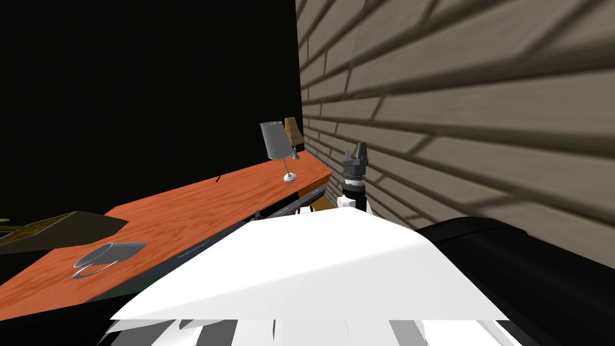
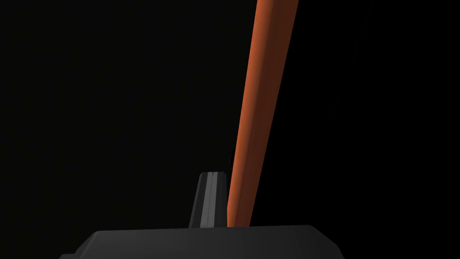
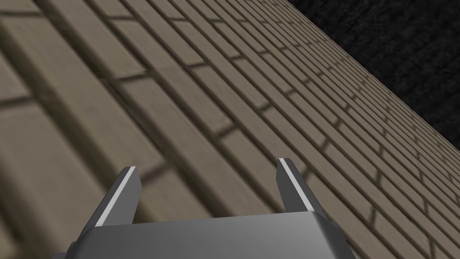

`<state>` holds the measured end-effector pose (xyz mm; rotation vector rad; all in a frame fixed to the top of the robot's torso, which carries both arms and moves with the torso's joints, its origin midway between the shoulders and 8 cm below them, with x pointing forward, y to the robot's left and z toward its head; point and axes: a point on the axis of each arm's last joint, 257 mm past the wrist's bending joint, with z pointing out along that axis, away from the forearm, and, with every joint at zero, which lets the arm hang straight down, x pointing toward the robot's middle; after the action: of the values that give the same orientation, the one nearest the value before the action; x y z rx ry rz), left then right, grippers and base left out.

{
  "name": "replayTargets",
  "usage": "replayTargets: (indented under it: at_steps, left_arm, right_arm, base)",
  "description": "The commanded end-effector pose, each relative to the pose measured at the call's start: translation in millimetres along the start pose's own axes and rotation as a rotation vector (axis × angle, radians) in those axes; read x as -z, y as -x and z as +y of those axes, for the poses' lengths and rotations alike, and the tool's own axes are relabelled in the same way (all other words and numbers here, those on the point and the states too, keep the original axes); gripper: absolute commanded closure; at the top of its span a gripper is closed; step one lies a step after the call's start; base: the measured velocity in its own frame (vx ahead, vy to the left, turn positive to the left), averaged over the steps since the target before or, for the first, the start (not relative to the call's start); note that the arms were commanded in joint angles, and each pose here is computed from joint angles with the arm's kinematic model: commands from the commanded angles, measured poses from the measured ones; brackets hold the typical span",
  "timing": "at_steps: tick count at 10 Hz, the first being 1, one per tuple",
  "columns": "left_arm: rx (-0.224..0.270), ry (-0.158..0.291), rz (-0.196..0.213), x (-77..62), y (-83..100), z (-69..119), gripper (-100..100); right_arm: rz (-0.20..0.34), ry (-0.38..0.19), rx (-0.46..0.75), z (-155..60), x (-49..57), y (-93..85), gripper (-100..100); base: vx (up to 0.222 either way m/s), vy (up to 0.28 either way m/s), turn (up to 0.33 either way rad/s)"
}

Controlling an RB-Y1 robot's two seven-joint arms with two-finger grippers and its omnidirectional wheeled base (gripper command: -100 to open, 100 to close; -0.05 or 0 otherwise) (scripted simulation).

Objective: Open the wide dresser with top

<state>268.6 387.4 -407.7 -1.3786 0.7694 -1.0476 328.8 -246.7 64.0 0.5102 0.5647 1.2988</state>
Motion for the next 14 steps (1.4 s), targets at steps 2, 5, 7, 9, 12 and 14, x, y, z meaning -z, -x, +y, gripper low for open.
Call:
replayTargets:
  at_steps: [2, 5, 7, 9, 12, 14]
  left_arm:
    - [0.014, 0.069, -0.001, 15.4, -8.3, 23.2, -100]
    - [0.055, 0.093, -0.027, 28.5, -21.7, 35.4, -100]
    - [0.061, 0.096, -0.031, 28.3, -23.8, 37.1, -100]
    - [0.062, 0.097, -0.031, 18.4, -22.4, 35.3, -100]
    - [0.063, 0.097, -0.032, 25.4, -23.9, 36.9, 100]
    - [0.062, 0.097, -0.032, 23.7, -19.4, 34.1, 100]
  right_arm:
    - [0.000, 0.000, 0.000, 0.0, 0.0, 0.0, 0]
    - [0.000, 0.000, 0.000, 0.0, 0.0, 0.0, 0]
    - [0.000, 0.000, 0.000, 0.0, 0.0, 0.0, 0]
    - [0.000, 0.000, 0.000, 0.0, 0.0, 0.0, 0]
    - [0.000, 0.000, 0.000, 0.0, 0.0, 0.0, 0]
    - [0.000, 0.000, 0.000, 0.0, 0.0, 0.0, 0]
  base:
    - [0.000, -0.002, -0.007]
    - [0.026, -0.061, -0.013]
    - [0.015, -0.029, 0.037]
    - [0.008, -0.008, 0.024]
    - [-0.002, 0.003, -0.008]
    - [-0.041, -0.019, 0.000]
